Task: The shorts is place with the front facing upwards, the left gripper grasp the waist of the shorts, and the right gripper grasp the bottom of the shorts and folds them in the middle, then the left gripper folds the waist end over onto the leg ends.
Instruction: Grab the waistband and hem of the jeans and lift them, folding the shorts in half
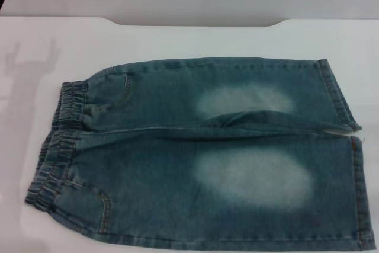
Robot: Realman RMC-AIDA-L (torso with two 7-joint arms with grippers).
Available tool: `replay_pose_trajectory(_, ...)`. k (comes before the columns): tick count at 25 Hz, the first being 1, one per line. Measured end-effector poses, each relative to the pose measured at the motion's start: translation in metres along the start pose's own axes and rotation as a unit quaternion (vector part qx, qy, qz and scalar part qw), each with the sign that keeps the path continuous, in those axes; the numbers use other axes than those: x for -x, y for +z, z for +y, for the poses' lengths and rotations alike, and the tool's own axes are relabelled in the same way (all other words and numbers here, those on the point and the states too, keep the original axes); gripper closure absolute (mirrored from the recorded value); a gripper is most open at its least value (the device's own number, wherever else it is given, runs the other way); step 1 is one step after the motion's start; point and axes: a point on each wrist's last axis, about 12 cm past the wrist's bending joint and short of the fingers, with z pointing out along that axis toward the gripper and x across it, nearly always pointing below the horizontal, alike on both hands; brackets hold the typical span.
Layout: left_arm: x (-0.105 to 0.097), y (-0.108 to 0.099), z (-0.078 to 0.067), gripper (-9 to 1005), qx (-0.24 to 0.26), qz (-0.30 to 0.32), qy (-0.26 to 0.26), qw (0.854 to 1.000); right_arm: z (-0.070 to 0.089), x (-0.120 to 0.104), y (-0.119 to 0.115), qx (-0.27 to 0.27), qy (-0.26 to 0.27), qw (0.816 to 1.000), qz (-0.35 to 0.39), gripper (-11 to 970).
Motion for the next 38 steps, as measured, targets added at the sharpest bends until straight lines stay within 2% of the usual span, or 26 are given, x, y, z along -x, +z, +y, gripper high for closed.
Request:
replay_pose_trajectory(7,0.003,0.007,-0.004,146,-0.005,-0.004,0.003,1.0,-0.001,0.001,0.006,-0.003,0.006,1.0,-0.003,471)
replay_pose_trajectory(12,0.005,0.021,-0.013,148,-0.01,0.005,0.037,0.999,0.0,0.001,0.017,0.001,0.005,1.0,0.005,472)
replay_pose_trajectory(16,0.007,0.023,-0.016,151,-0.014,-0.004,0.052,0.999,0.003,0.003,0.027,0.004,0.002,1.0,0.002,472)
replay_pose_trajectory(21,0.01,0.02,-0.014,154,-0.015,-0.022,0.034,0.999,0.005,0.006,0.036,0.011,-0.003,1.0,-0.006,471)
replay_pose_trajectory(26,0.011,0.015,-0.013,157,-0.026,-0.025,-0.011,0.999,0.006,0.006,0.038,0.019,0.002,1.0,-0.002,471)
replay_pose_trajectory(30,0.021,0.018,-0.013,160,-0.074,-0.027,-0.069,0.994,0.004,0.006,0.034,0.017,0.025,1.0,-0.001,471)
replay_pose_trajectory(35,0.04,0.033,-0.023,163,-0.168,0.004,-0.11,0.98,0.005,0.005,0.031,0.031,0.064,0.997,0.009,472)
replay_pose_trajectory(36,0.04,0.033,-0.023,164,-0.168,0.004,-0.11,0.98,0.006,0.004,0.031,0.037,0.067,0.997,0.013,472)
replay_pose_trajectory(37,0.055,0.042,-0.032,165,-0.234,0.03,-0.113,0.965,0.007,0.003,0.031,0.044,0.069,0.997,0.016,472)
replay_pose_trajectory(38,0.06,0.045,-0.035,165,-0.256,0.041,-0.111,0.959,0.008,0.003,0.03,0.048,0.071,0.996,0.02,472)
